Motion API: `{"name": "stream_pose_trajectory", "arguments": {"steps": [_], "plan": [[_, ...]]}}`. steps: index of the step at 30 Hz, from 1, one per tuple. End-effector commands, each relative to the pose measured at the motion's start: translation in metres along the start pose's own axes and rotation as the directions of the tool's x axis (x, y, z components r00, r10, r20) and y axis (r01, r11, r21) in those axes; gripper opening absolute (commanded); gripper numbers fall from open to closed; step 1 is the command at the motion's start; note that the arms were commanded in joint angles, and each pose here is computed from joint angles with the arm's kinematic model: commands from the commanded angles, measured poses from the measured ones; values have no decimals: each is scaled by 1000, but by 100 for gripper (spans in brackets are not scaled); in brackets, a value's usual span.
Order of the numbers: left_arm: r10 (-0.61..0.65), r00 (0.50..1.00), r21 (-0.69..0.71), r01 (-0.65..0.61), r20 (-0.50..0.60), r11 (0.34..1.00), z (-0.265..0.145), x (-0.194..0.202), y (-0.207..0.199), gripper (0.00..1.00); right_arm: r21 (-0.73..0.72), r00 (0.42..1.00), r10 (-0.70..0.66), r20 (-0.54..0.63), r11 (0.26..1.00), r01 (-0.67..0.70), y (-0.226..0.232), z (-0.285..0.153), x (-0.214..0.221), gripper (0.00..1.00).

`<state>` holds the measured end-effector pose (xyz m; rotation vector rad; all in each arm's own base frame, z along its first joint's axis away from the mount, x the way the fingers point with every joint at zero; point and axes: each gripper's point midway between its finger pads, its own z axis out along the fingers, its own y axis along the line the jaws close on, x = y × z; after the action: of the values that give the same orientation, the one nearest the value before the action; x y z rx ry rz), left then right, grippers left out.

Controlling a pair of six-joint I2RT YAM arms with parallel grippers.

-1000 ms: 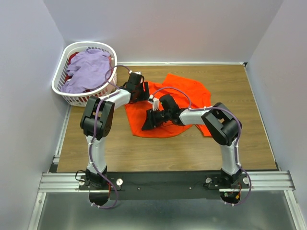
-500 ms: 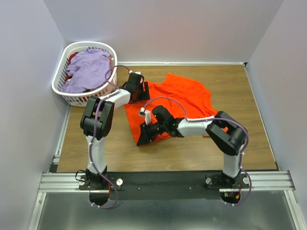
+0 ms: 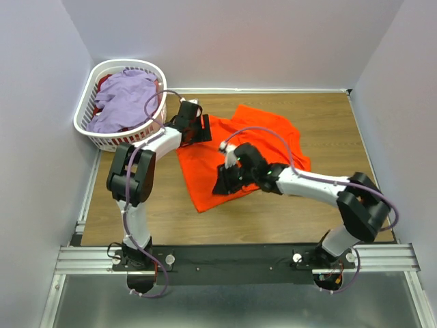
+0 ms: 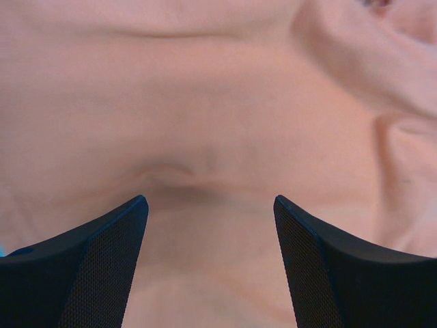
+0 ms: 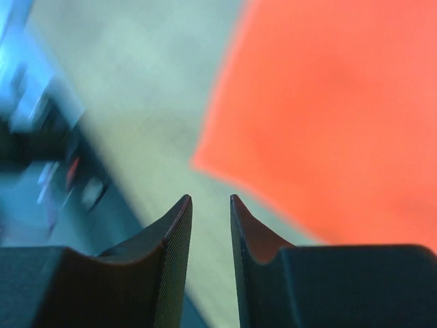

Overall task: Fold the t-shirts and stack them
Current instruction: Flatten the tshirt out

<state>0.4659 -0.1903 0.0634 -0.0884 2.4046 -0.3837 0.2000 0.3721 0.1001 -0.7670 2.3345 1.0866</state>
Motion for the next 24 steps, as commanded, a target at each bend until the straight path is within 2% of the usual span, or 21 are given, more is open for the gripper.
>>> {"name": "stream_pose_trajectory", "arguments": {"steps": [1, 3, 4, 6, 9, 10, 13, 18, 21, 24], "plan": [[-9, 996, 41, 5, 86, 999, -46, -28, -13, 83, 406, 982, 104, 155, 900, -160, -114, -52, -27, 36], [-8, 994, 60, 2, 109, 998, -65, -30, -19, 83, 480, 962, 141, 232, 844, -239, -148, -77, -36, 36], [-12, 994, 64, 5, 105, 998, -74, -21, -18, 83, 516, 941, 166, 294, 801, -302, -174, -99, -44, 36], [-15, 995, 79, 8, 94, 997, -82, -6, -21, 84, 541, 918, 178, 354, 761, -357, -197, -120, -56, 36], [-2, 999, 81, -2, 49, 997, -93, 36, -19, 84, 588, 867, 234, 439, 655, -474, -249, -151, -60, 36], [10, 1000, 82, -10, 6, 997, -93, 62, -19, 84, 587, 842, 259, 473, 619, -521, -267, -163, -61, 36], [17, 998, 113, -11, -56, 994, -103, 103, -27, 84, 528, 771, 354, 530, 574, -626, -296, -170, -63, 28], [8, 995, 123, 5, -102, 992, -108, 138, -23, 84, 516, 714, 397, 576, 501, -695, -331, -174, -65, 23], [7, 994, 115, 6, -109, 993, -103, 147, -17, 84, 494, 665, 471, 579, 445, -747, -353, -168, -44, 16], [0, 989, 123, 18, -149, 992, -94, 162, -14, 83, 476, 617, 527, 584, 394, -787, -372, -165, -22, 13]]}}
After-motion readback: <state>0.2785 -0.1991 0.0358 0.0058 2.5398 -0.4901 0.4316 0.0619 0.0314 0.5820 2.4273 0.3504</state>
